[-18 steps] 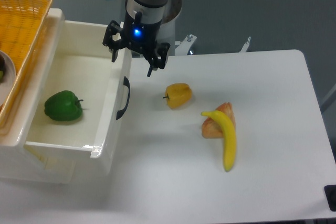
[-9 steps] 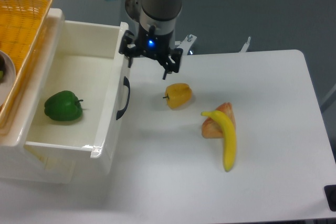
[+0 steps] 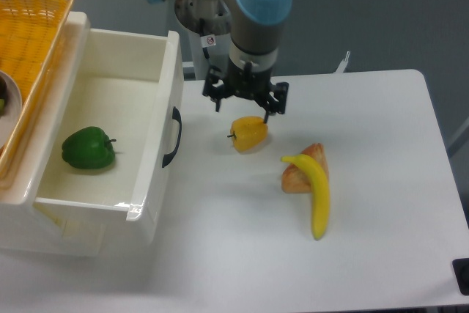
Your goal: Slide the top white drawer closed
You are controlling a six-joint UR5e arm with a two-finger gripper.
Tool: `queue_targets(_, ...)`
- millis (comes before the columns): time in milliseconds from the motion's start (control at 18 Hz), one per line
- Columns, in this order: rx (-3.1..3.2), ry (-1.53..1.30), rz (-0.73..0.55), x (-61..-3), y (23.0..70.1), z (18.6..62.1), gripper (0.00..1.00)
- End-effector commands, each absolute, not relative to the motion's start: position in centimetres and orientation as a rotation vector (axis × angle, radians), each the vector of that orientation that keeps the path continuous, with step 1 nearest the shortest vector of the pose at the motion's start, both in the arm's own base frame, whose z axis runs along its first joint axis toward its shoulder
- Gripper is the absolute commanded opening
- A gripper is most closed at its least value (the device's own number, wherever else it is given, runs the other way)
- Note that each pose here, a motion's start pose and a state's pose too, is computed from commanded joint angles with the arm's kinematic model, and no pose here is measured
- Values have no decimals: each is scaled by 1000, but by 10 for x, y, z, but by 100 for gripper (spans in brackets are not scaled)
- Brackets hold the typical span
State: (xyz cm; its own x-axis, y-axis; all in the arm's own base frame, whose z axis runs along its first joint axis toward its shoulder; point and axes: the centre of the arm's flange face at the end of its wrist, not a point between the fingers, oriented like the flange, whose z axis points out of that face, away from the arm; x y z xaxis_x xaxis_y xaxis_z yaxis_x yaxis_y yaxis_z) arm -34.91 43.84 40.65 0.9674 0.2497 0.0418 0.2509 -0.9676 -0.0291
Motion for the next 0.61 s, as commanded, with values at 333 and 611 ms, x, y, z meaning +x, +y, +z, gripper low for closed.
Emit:
queue_targets(333, -3117, -499, -13, -357, 430, 399, 100)
queue_targets(611, -3108, -687, -42, -363, 432, 383, 100)
